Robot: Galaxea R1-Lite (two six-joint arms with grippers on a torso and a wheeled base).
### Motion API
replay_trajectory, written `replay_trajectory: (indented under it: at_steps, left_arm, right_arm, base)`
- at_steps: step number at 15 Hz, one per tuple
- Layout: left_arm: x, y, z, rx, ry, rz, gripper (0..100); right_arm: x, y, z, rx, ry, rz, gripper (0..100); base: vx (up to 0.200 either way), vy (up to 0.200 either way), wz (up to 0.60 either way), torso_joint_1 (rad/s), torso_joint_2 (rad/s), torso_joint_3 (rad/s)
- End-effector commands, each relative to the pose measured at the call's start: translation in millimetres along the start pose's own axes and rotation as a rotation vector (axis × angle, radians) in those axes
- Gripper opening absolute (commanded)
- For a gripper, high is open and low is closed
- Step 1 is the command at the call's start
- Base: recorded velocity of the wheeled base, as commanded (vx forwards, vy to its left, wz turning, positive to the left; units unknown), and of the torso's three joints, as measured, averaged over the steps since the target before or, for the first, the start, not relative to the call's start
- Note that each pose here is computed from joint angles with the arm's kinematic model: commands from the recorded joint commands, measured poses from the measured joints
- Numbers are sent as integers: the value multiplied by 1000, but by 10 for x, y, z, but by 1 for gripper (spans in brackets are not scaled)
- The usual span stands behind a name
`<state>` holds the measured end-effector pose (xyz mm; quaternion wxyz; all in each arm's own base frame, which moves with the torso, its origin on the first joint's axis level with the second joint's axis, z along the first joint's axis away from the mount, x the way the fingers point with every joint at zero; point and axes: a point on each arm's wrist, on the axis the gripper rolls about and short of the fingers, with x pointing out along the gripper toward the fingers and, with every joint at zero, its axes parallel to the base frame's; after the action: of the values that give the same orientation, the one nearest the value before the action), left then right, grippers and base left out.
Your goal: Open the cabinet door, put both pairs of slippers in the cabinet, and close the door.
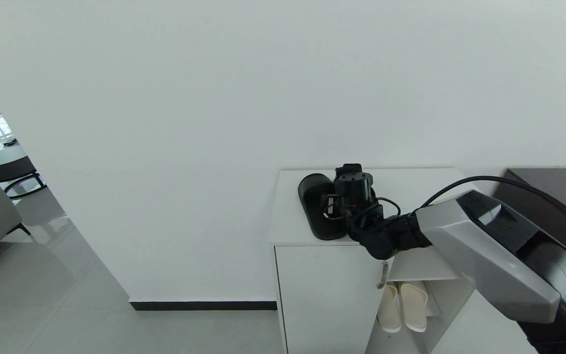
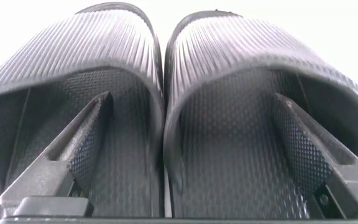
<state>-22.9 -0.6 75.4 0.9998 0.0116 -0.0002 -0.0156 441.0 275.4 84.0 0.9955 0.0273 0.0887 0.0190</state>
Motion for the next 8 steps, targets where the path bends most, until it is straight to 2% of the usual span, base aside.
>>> replay_trajectory:
  at_steps: [1, 6, 7, 8]
  left_arm:
    - [1, 0, 1, 0, 0, -1, 0]
    - [1, 0, -1, 0, 2, -1, 0]
    - [1, 0, 1, 0, 0, -1, 0]
    - [1, 0, 1, 0, 0, -1, 0]
  right_arm:
    - [58, 29, -23, 3, -14, 2, 100]
    - [179, 124, 110, 2, -10, 7, 100]
    - [192, 126, 76, -5, 3, 5, 0]
    - [193, 133, 56, -8, 9, 6, 0]
  base:
    - [0, 0, 0, 0, 0, 0]
    - [0, 0, 0, 0, 0, 0]
    - [0, 0, 0, 0, 0, 0]
    - [0, 0, 0, 0, 0, 0]
